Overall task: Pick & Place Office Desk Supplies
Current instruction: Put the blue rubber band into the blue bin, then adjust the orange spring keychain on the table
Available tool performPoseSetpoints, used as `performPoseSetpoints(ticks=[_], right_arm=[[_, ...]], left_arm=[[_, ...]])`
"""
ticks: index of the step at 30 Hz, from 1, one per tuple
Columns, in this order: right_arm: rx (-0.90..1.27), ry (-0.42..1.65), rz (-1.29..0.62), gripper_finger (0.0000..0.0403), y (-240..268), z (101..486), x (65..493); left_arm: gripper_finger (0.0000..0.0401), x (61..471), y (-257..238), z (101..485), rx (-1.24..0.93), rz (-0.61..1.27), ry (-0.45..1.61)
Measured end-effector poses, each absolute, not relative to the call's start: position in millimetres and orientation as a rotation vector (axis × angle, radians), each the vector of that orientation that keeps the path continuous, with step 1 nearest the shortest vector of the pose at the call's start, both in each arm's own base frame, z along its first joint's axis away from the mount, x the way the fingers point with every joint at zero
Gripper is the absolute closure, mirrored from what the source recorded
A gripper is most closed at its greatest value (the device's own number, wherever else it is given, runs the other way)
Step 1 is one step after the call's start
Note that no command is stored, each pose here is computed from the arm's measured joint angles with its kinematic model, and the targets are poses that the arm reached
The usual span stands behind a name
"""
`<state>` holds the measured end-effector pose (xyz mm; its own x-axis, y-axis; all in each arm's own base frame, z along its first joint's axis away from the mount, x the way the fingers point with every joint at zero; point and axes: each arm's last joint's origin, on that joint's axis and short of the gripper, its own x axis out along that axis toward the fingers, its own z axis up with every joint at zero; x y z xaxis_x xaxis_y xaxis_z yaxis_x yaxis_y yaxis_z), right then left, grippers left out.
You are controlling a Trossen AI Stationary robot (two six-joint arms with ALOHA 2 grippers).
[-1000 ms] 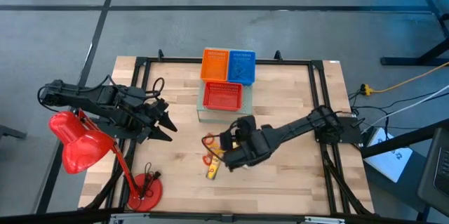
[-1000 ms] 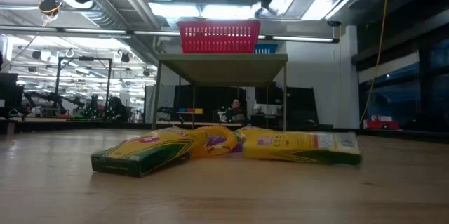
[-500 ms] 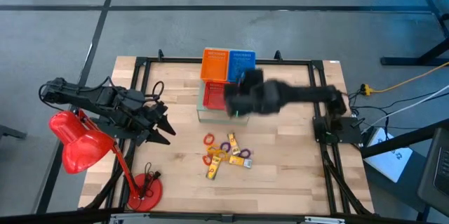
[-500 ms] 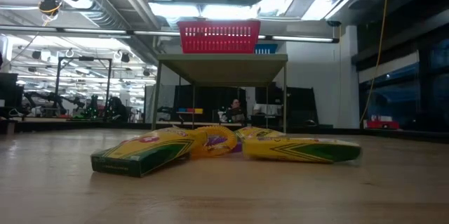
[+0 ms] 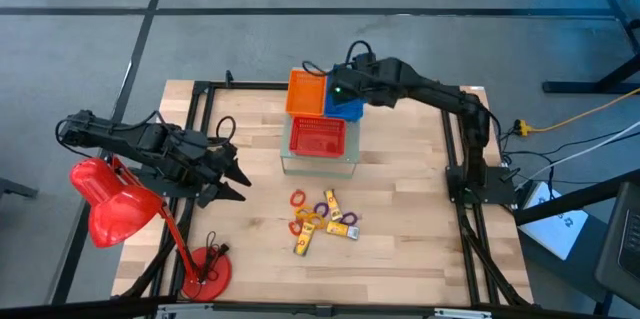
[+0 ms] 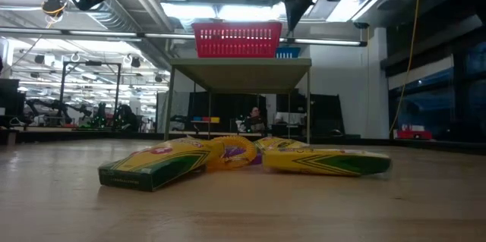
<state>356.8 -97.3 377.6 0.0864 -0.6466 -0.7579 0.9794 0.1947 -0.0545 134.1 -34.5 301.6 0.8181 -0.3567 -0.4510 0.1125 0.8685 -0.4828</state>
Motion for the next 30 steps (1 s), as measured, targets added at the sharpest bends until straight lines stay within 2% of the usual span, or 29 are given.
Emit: performPoseSetpoints(ticks=[12, 15, 25, 30], right_arm=[[0.575, 0.808, -1.184, 0.0397, -114.6, 371.1, 366.9], [0.558, 0.830, -1.170, 0.0368, -114.7, 369.1, 368.1], [0.565, 0.833, -1.175, 0.0221, -118.0, 369.0, 366.7], [0.571, 0.823, -1.133, 0.0190, -106.5, 374.7, 366.5]], left_arm=[[0.0162, 134.3, -33.8, 301.6, -0.462, -0.232, 0.555], [0.0162, 134.3, -33.8, 301.6, -0.470, -0.230, 0.556], [0.0162, 134.3, -33.8, 301.7, -0.479, -0.228, 0.557], [0.0162, 134.3, -33.8, 301.7, -0.473, -0.230, 0.556]])
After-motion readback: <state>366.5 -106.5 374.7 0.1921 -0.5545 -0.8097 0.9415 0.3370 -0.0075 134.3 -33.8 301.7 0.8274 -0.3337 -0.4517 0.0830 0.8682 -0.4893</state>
